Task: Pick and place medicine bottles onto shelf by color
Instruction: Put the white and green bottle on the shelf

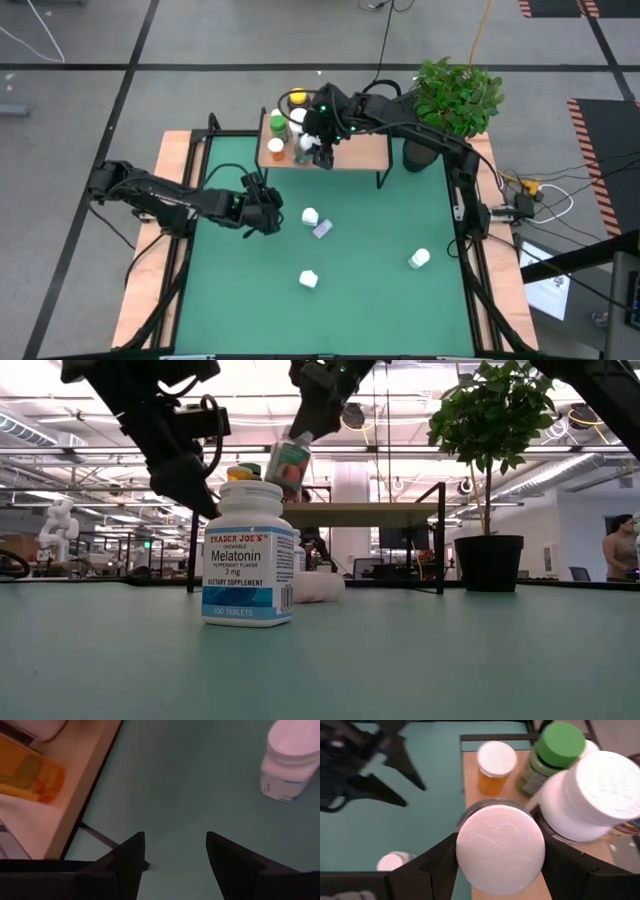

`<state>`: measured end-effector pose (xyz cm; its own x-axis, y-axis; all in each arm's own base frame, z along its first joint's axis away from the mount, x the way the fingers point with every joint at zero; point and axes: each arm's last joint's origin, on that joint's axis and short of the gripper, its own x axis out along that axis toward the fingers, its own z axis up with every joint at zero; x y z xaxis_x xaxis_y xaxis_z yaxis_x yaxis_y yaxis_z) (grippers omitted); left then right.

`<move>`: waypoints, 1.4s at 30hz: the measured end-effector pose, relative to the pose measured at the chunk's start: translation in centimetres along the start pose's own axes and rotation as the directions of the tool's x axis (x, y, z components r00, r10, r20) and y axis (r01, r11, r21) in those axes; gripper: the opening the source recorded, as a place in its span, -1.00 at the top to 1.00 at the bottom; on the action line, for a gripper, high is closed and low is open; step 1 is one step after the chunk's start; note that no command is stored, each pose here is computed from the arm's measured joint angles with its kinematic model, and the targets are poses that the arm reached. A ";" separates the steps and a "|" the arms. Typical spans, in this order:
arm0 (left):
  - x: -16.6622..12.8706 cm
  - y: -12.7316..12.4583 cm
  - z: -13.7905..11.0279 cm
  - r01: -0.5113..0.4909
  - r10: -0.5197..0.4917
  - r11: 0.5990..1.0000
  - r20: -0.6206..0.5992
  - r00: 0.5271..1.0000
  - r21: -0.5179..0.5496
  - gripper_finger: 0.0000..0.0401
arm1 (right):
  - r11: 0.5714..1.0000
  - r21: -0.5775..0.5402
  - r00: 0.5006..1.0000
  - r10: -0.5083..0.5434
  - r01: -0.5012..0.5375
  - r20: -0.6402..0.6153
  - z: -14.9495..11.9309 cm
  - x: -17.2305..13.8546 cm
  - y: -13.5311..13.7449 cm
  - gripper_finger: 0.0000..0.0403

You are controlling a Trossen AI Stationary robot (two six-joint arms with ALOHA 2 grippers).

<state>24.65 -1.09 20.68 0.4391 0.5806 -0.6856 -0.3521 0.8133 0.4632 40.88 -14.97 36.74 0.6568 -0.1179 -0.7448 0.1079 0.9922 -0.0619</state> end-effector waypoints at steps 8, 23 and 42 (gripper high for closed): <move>0.5 0.6 0.2 0.008 -0.008 1.000 -0.006 1.000 0.003 -0.05 | 0.999 -0.031 1.000 0.014 -0.014 -0.001 -0.1 0.8 -0.1 -0.16; 0.5 0.5 0.2 0.009 -0.009 1.000 -0.004 1.000 0.009 -0.05 | 0.997 -0.076 1.000 0.006 -0.005 0.019 0.1 0.6 -0.2 -0.22; 0.5 0.5 0.2 0.010 -0.010 1.000 -0.007 1.000 0.009 -0.05 | 0.992 -0.101 0.993 -0.072 0.081 0.090 0.9 0.2 -0.4 -0.35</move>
<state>24.82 -0.36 20.71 0.4371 0.5724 -0.6938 -0.3405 0.8193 0.4614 41.66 -15.47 37.22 0.7116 -0.1920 -0.6758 0.0851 0.9784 -0.1884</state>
